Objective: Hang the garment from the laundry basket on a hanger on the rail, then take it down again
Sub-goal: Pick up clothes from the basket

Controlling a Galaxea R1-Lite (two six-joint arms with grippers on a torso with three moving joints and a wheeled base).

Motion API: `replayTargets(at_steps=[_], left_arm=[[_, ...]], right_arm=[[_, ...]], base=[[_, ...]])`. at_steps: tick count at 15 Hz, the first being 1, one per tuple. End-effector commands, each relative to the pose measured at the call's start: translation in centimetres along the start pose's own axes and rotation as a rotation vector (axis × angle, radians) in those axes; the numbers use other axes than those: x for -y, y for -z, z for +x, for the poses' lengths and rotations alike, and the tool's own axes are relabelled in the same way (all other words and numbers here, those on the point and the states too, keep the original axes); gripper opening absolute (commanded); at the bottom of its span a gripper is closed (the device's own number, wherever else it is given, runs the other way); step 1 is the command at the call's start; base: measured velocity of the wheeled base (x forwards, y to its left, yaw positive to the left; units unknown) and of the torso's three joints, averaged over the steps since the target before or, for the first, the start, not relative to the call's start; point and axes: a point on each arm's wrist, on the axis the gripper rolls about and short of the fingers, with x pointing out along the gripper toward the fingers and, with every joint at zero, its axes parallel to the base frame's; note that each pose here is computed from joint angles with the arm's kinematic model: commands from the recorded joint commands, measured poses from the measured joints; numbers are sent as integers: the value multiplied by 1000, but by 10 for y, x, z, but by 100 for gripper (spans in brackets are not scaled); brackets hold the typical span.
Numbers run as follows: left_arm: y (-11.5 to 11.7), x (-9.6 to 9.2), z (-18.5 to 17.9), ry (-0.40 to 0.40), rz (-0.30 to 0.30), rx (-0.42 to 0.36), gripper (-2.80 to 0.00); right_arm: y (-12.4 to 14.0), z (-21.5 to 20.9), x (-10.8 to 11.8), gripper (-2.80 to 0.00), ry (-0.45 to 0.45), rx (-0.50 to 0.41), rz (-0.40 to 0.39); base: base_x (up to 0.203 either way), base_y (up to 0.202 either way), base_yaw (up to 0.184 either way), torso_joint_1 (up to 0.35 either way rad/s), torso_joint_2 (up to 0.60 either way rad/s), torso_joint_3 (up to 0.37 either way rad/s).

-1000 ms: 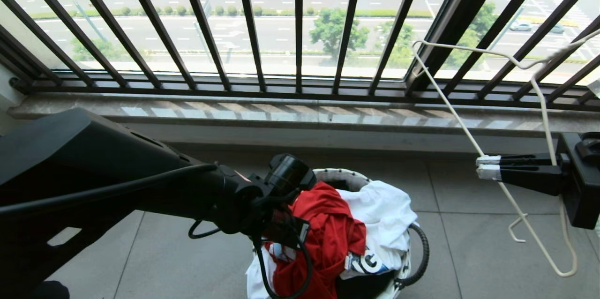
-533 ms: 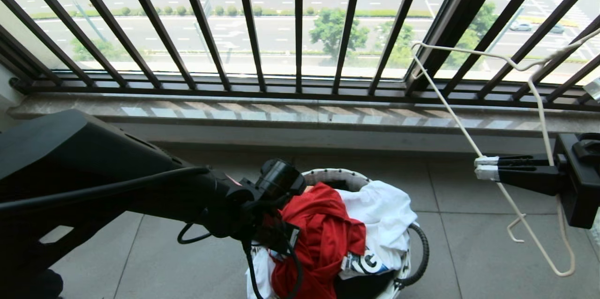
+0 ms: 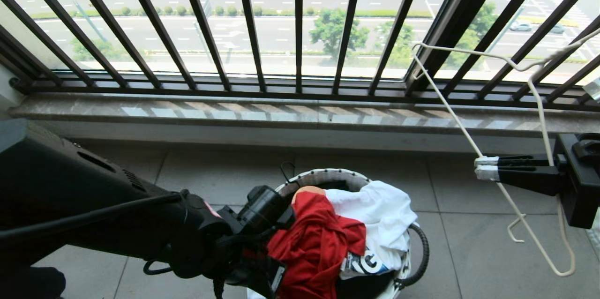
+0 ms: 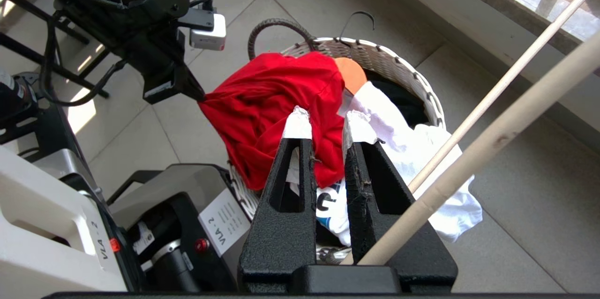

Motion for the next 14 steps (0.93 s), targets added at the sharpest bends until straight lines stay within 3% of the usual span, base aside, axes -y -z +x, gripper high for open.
replayTargets(at_steps=[1, 5, 10, 12, 14], left_arm=[[23, 11, -14, 37, 55, -23, -280], [54, 22, -15, 68, 119, -104, -280], [64, 17, -21, 60, 111, -111, -280], [62, 13, -14, 43, 89, -127, -280], [54, 0, -12, 21, 27, -111, -280]], right_arm=[[0, 0, 0, -280, -5, 2, -4], [0, 0, 0, -280, -4, 0, -2], [1, 1, 1, -280, -4, -1, 0], [1, 1, 1, -280, -4, -3, 2], [1, 1, 2, -280, -5, -3, 2]], base=[[0, 0, 0, 0, 0, 0], [0, 0, 0, 0, 0, 0], [0, 0, 0, 0, 0, 0], [0, 0, 0, 0, 0, 0], [0, 0, 0, 0, 0, 0]])
